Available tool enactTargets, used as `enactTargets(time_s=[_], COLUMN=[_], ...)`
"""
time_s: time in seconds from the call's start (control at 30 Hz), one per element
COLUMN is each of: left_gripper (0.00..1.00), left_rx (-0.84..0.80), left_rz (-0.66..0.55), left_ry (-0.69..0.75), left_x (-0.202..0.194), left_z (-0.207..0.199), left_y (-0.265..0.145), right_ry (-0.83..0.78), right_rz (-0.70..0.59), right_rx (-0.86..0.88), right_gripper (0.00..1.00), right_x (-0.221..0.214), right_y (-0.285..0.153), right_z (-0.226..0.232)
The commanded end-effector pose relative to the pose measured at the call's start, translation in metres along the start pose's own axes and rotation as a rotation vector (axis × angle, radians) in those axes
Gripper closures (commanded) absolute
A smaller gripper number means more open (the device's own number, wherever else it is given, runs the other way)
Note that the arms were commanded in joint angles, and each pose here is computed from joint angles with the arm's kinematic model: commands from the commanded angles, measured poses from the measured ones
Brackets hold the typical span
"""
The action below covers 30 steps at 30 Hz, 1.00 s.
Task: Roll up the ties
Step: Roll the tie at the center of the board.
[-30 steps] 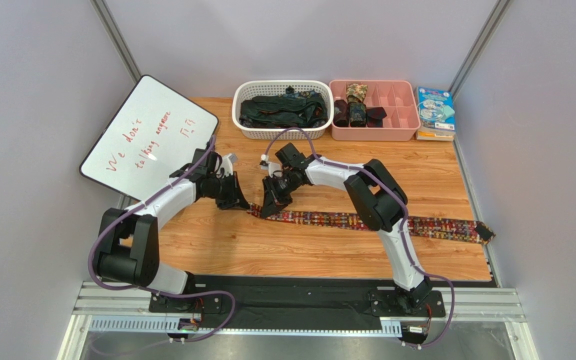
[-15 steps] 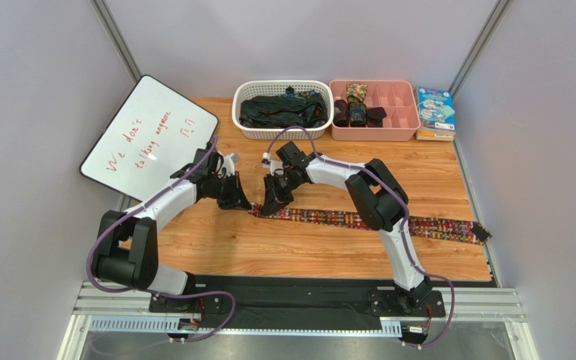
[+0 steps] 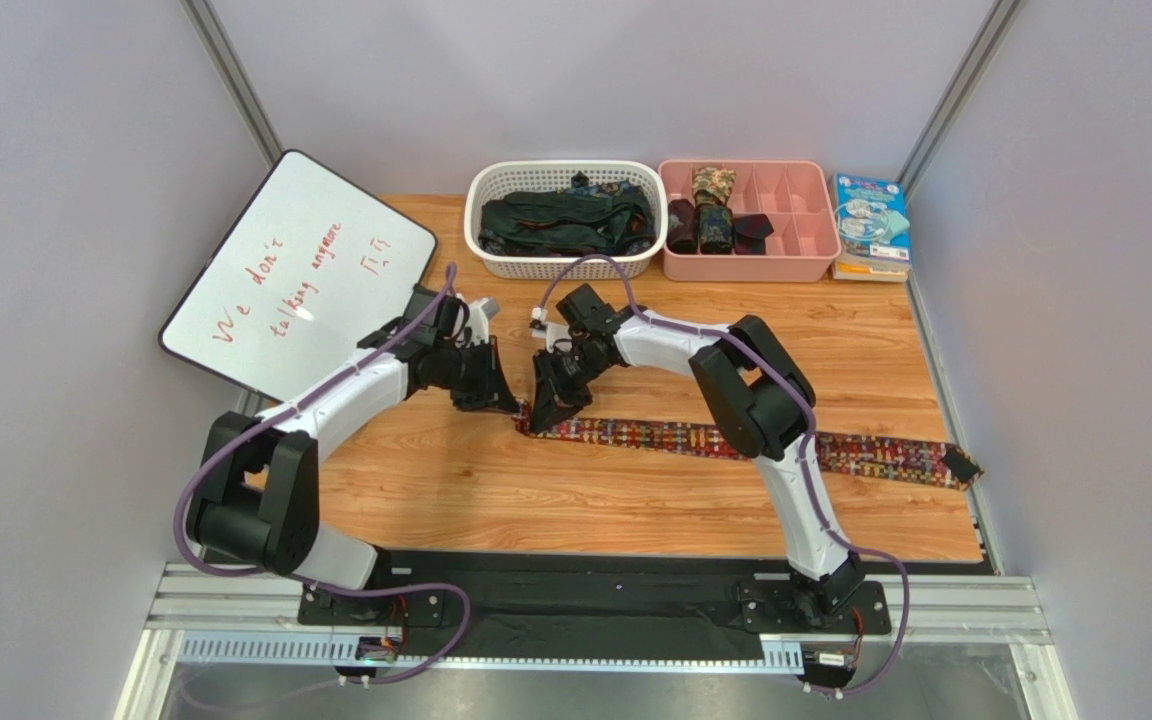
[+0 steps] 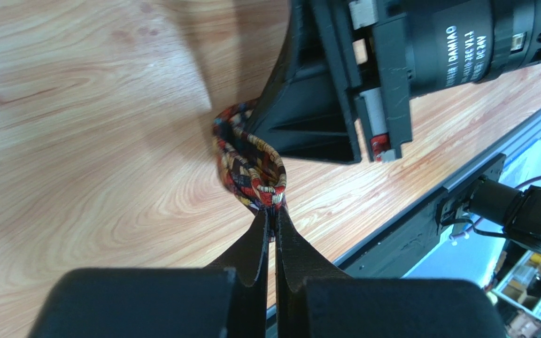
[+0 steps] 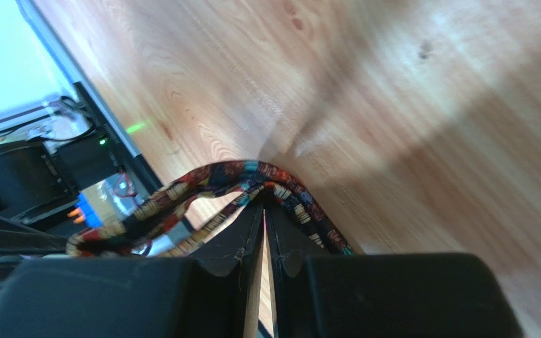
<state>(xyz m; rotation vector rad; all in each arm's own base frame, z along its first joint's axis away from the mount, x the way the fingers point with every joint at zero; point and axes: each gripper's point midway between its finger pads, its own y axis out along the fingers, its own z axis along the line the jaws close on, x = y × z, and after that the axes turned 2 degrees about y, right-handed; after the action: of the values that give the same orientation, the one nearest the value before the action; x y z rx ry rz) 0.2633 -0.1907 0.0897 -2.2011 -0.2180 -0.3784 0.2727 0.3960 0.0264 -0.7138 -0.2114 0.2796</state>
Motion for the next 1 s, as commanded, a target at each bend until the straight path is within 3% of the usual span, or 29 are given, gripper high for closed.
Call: enactTargets(time_s=[0.0,0.47,0.73,0.97], left_gripper=[1.00,1.00,1.00,0.83], left_rx=[0.005,0.016,0.014,0.005], left_rz=[0.003,0.050,0.061,0.085], left_ry=[-0.016,-0.038,-0.049,-0.057], left_x=[0.009,0.003,0.004,0.004], left_z=[-0.008,-0.010,-0.015,-0.014], left_y=[0.013,0.038,0.048,0.057], right_ry=[-0.015,-0.069,-0.008,0.020], right_rz=[-0.020,-0.021,-0.020,-0.024], right_rx=[0.014,0.013,0.056,0.063], right_gripper=[0.86,0.78,0.68,0.60], right_x=[0.009,-0.022,-0.022,-0.016], right_y=[0.002,-0.070,-0.065,-0.054], right_z=[0.007,0.023,0.023,0.015])
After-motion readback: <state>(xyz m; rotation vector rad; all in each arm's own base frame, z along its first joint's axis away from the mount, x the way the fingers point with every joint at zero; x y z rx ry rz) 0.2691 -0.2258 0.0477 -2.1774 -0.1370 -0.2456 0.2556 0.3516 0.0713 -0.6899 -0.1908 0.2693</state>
